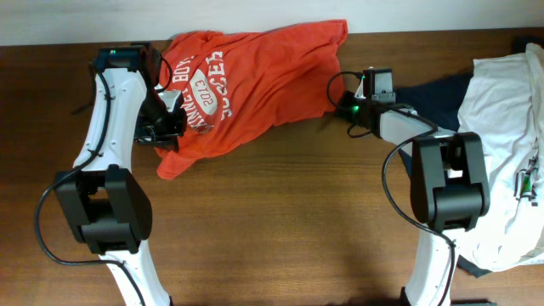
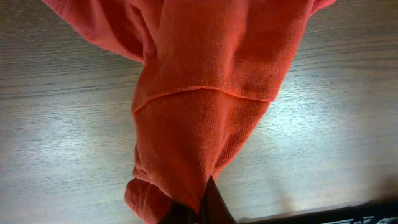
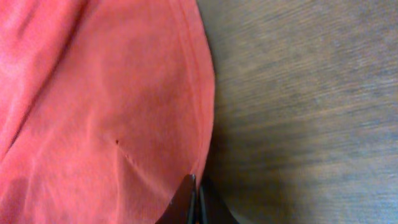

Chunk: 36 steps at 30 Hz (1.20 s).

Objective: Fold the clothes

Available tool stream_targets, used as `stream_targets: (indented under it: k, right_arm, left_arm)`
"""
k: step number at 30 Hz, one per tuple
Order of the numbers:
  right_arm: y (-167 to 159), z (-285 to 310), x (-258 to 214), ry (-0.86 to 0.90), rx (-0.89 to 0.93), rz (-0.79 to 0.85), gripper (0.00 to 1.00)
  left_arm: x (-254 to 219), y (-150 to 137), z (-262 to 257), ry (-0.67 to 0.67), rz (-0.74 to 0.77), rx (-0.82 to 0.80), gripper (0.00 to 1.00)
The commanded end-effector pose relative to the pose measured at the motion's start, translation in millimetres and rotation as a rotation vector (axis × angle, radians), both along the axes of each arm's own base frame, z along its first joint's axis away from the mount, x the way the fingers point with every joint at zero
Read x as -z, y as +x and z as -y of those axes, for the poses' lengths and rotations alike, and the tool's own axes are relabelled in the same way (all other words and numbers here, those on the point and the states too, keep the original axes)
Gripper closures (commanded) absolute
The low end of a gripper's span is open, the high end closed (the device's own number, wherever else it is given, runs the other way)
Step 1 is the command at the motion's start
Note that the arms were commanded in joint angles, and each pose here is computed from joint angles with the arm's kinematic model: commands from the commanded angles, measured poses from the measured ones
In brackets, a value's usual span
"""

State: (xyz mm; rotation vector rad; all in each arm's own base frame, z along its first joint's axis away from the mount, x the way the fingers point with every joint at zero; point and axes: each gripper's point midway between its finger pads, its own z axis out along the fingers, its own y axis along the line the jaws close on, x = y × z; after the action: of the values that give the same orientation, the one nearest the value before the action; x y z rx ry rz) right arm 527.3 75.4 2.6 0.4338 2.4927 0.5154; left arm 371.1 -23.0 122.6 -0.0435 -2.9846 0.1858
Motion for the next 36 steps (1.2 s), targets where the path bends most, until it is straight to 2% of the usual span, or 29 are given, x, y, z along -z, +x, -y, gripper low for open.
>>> stream_targets:
  k: [1, 5, 10, 15, 21, 23, 24, 25, 26, 28, 29, 30, 32, 34, 36]
  right_arm:
    - [-35, 60, 8, -0.085, 0.126, -0.185, 0.96]
    - [-116, 142, -32, -0.238, 0.176, -0.420, 0.96]
    - [-213, 154, -40, -0.285, 0.135, -0.786, 0.96]
    - [-243, 148, -46, -0.282, 0.088, -0.907, 0.96]
    - [-276, 150, -57, -0.316, 0.062, -1.049, 0.96]
    - [-276, 151, -57, -0.324, 0.062, -1.049, 0.96]
    - [-275, 152, -57, -0.325, 0.064, -1.045, 0.96]
    - [-275, 152, -56, -0.325, 0.068, -1.042, 0.96]
    - [-274, 151, -56, -0.323, 0.068, -1.040, 0.96]
    - [-272, 152, -55, -0.324, 0.070, -1.033, 0.96]
    - [-271, 152, -55, -0.324, 0.071, -1.029, 0.96]
    - [-270, 152, -55, -0.325, 0.072, -1.023, 0.96]
    - [-268, 153, -54, -0.326, 0.074, -1.014, 0.96]
    - [-267, 153, -54, -0.326, 0.075, -1.010, 0.96]
    - [-266, 153, -53, -0.328, 0.076, -1.003, 0.96]
  left_arm:
    - [-7, -2, -1, 0.009, 0.011, -0.008, 1.00]
    - [-8, -12, 3, -0.001, -0.029, -0.006, 1.00]
    - [-6, -34, 29, -0.058, -0.123, 0.025, 1.00]
    - [31, -62, 51, -0.041, -0.228, 0.075, 1.00]
    - [62, -119, 46, -0.019, -0.414, 0.082, 1.00]
    - [75, -121, 44, -0.015, -0.379, 0.087, 0.99]
    - [76, -106, 47, -0.024, -0.297, 0.089, 0.90]
    - [74, -95, 48, -0.028, -0.241, 0.090, 0.84]
    - [67, -79, 48, -0.033, -0.157, 0.080, 0.73]
    - [36, -36, 31, 0.014, 0.052, 0.002, 0.60]
    - [19, -18, 18, 0.045, 0.145, -0.057, 0.13]
    - [6, -4, 9, 0.047, 0.223, -0.109, 0.05]
    - [0, 6, -8, 0.053, 0.270, -0.175, 0.07]
    - [12, 5, -34, 0.107, 0.245, -0.269, 0.07]
    - [32, 9, -48, 0.106, 0.238, -0.310, 0.07]
